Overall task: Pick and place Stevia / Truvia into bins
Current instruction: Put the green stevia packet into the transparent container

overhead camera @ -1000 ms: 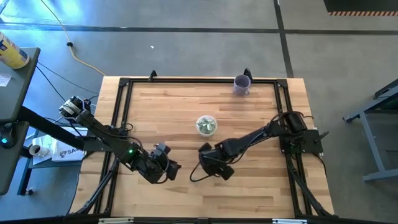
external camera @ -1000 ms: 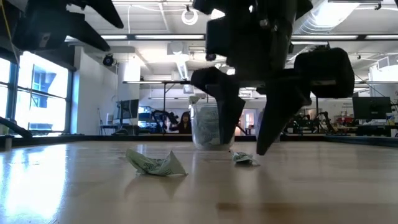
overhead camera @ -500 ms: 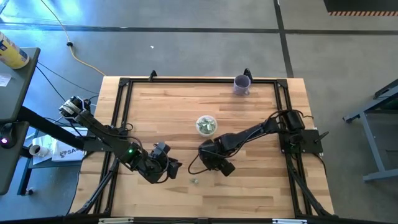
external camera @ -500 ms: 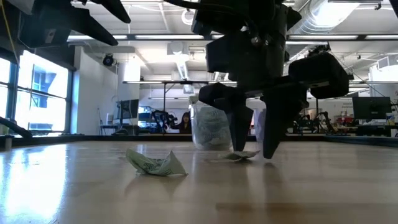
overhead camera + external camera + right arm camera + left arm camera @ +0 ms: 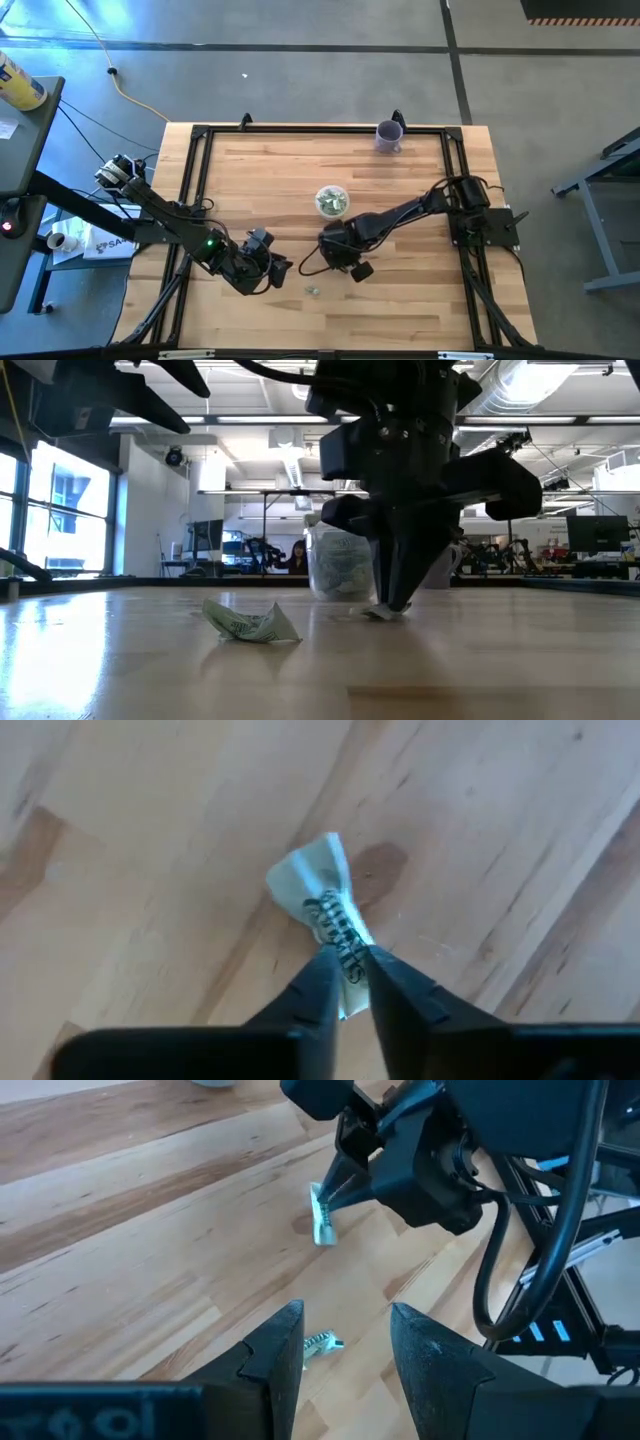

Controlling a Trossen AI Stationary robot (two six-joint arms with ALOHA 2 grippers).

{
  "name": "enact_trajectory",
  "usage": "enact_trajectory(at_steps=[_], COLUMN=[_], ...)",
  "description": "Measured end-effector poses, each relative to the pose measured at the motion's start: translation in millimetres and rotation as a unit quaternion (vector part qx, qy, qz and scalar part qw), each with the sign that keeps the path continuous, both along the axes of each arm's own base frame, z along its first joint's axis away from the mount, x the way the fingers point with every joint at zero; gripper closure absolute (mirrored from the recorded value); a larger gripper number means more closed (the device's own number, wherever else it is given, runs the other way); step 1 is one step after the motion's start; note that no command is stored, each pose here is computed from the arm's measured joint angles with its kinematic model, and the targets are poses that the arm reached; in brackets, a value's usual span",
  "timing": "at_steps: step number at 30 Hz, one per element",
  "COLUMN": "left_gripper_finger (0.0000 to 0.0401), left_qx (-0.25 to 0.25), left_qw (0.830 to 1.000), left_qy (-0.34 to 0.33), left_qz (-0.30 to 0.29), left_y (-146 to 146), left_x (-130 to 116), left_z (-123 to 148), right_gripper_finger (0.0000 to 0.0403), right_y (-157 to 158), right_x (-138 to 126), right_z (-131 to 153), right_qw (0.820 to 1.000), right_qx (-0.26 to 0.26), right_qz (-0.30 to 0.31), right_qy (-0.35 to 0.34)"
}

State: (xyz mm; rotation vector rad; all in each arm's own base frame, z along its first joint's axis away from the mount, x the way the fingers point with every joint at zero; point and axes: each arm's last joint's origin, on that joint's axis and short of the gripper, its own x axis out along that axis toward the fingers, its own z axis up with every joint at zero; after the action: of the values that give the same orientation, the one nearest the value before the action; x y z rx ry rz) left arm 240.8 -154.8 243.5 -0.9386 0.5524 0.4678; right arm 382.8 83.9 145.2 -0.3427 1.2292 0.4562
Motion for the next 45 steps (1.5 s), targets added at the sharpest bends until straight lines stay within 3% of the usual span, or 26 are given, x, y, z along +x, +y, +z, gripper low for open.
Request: enact_trajectory(at_steps=[3, 8, 14, 17, 22, 26, 29, 38, 45], left_gripper_finger=[0.0217, 0.0217, 0.0217, 0.0217, 0.0217, 0.0217, 0.0217, 0.0217, 0.0217], left_qx=[0.003, 0.004, 0.008, 0.007, -0.004, 0.014, 0.028, 0.038, 0.028], left_qw=[1.000, 1.000, 1.000, 1.000, 1.000, 1.000, 0.999, 0.999, 0.998], left_qy=[0.001, 0.003, 0.004, 0.006, 0.002, -0.011, -0.014, 0.005, 0.009], left_qz=[-0.001, -0.002, -0.005, -0.011, -0.004, 0.022, 0.024, 0.032, 0.063], left_y=[0.1, 0.3, 0.3, -0.1, 0.0, 6.9, 9.9, 19.6, 25.6], left_x=[-0.1, -0.4, -0.4, -0.3, -0.4, -7.2, -10.4, -23.5, -29.7], left_z=[-0.1, -0.4, -0.3, -0.2, 0.7, 9.2, 12.8, 19.8, 21.9], right_gripper_finger=[0.0392, 0.0396, 0.0401, 0.0402, 0.0402, 0.0402, 0.0402, 0.0402, 0.0401], right_y=[1.7, 7.0, 10.4, 2.9, -22.4, -56.2, -81.1, -116.9, -119.7], right_x=[-1.0, -5.4, -20.6, -32.5, -49.7, -44.1, -35.1, -18.1, -14.0], right_z=[-0.2, 4.4, 60.7, 94.5, 132.9, 128.8, 115.0, 81.1, 79.9], right_qw=[1.000, 0.998, 0.987, 0.970, 0.922, 0.901, 0.897, 0.906, 0.911], right_qx=[-0.011, -0.012, -0.001, -0.010, -0.057, -0.054, -0.050, -0.032, -0.028], right_qz=[-0.015, -0.065, -0.149, -0.217, -0.336, -0.396, -0.416, -0.411, -0.398], right_qy=[0.002, 0.012, -0.055, -0.107, -0.182, -0.166, -0.141, -0.091, -0.103])
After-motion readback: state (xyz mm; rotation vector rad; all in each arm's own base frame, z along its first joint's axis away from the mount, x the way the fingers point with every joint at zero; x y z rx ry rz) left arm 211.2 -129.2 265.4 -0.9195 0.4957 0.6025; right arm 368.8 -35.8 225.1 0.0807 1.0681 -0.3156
